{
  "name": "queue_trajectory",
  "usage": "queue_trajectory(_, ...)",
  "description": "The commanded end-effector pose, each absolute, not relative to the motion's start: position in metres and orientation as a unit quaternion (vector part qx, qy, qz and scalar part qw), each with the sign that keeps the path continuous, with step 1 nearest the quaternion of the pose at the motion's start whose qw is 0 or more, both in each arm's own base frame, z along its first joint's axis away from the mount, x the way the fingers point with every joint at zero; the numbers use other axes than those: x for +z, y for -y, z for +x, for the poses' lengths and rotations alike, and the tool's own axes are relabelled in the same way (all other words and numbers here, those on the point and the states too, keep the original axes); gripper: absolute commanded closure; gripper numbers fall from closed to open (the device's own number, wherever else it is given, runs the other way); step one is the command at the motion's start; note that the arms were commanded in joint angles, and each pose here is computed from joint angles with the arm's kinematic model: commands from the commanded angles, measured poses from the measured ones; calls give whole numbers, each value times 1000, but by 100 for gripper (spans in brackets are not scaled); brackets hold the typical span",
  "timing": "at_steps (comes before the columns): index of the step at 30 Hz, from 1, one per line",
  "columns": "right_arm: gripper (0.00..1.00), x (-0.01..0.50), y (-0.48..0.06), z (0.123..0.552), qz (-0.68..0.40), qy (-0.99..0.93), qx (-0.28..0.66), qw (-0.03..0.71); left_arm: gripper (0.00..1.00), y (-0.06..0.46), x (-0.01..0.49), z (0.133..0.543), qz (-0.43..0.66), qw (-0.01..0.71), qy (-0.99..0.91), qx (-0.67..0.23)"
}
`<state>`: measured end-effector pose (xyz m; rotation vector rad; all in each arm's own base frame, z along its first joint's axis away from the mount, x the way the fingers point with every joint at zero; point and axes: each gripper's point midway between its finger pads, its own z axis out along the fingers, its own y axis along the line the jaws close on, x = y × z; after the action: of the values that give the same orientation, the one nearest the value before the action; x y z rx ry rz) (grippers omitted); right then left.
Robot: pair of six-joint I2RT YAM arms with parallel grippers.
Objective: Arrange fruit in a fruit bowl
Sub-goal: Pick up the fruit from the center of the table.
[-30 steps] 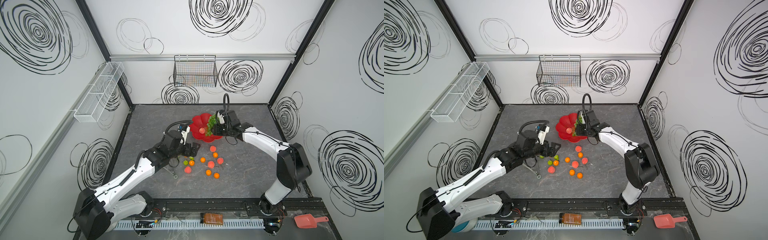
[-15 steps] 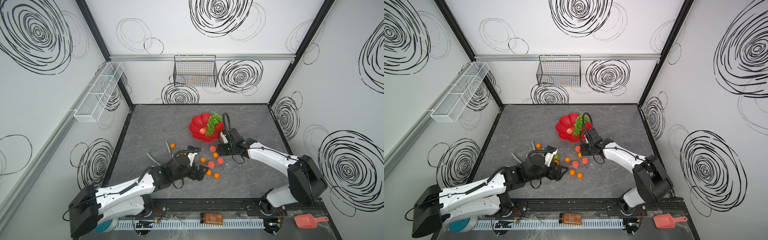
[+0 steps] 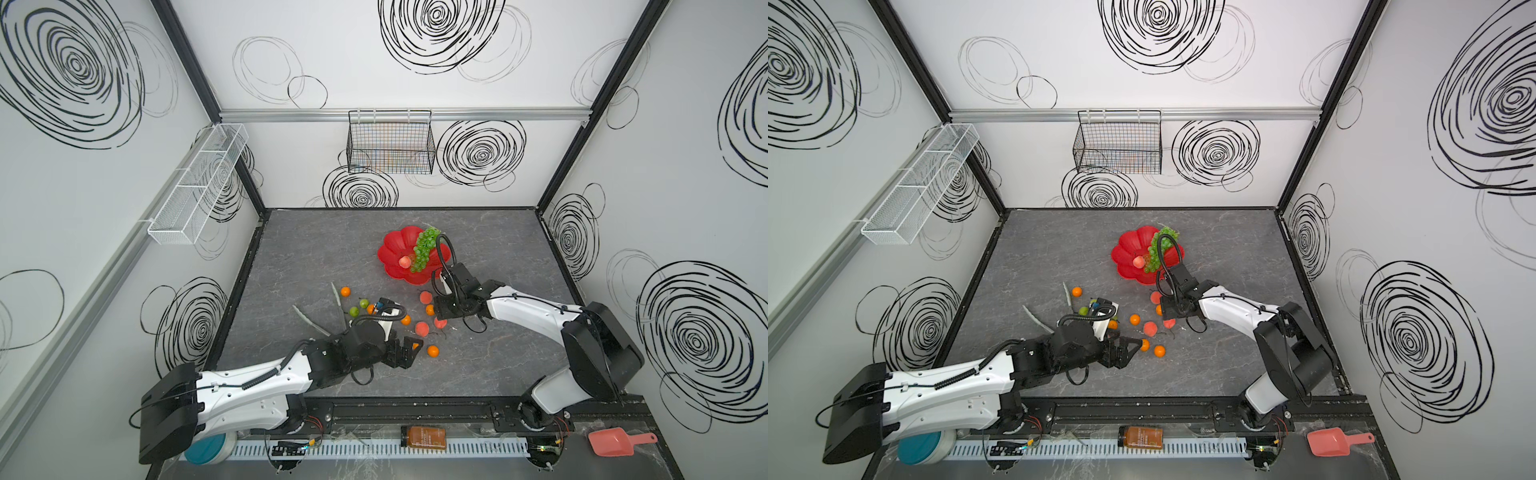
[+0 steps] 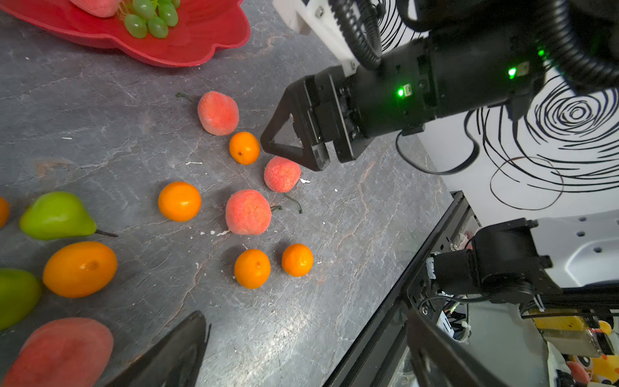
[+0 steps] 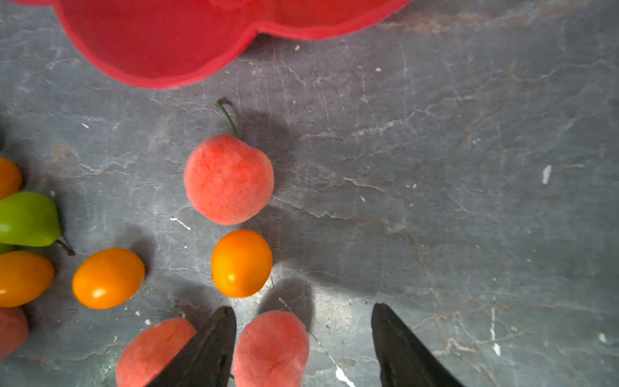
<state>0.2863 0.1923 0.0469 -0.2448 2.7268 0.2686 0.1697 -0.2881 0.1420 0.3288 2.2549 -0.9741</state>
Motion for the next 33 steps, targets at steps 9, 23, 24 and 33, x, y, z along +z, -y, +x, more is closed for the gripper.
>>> queue_trajectory(9,35,29,-192,285,-91,-980,60,168,4,289,151,176,118,345,-853,-373)
queue_trajectory(23,36,25,-196,265,-107,-983,61,137,4,289,147,175,120,342,-855,-370)
queue_trajectory(24,36,24,-195,263,-108,-983,60,134,4,289,146,175,120,341,-856,-370)
queue_trajectory(33,42,21,-193,251,-110,-986,56,117,4,291,146,174,122,338,-855,-373)
